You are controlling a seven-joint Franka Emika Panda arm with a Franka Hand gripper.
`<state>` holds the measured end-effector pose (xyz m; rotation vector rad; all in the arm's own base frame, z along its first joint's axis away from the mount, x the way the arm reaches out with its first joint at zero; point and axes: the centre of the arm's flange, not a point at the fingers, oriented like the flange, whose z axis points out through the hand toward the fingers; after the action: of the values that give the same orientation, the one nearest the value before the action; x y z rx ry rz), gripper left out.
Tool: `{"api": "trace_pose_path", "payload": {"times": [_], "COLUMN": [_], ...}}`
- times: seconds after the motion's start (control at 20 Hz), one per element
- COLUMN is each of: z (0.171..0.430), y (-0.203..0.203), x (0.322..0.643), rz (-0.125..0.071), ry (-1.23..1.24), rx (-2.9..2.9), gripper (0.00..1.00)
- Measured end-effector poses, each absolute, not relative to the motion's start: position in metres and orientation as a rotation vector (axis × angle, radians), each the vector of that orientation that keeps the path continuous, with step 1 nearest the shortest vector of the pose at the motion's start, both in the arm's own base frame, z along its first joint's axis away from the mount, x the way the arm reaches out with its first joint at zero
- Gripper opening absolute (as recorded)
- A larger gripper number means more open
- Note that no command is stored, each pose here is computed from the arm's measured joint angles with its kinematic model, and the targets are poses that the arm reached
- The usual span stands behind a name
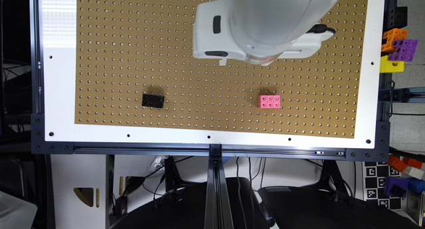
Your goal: Pick up pink block.
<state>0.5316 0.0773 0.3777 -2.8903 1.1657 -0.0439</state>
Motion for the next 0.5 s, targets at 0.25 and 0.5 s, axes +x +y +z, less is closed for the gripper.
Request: {"api": "trace_pose_path", "payload": {"times": [0.25, 0.5], "z": [0.378, 0.379], "y": [0.091, 0.126], "x": [0.531, 0.548], "rz": [-0.049, -0.072], "ry": [1.157, 1.15], "rx": [-2.887, -2.867], "gripper": [1.0, 1.0]}}
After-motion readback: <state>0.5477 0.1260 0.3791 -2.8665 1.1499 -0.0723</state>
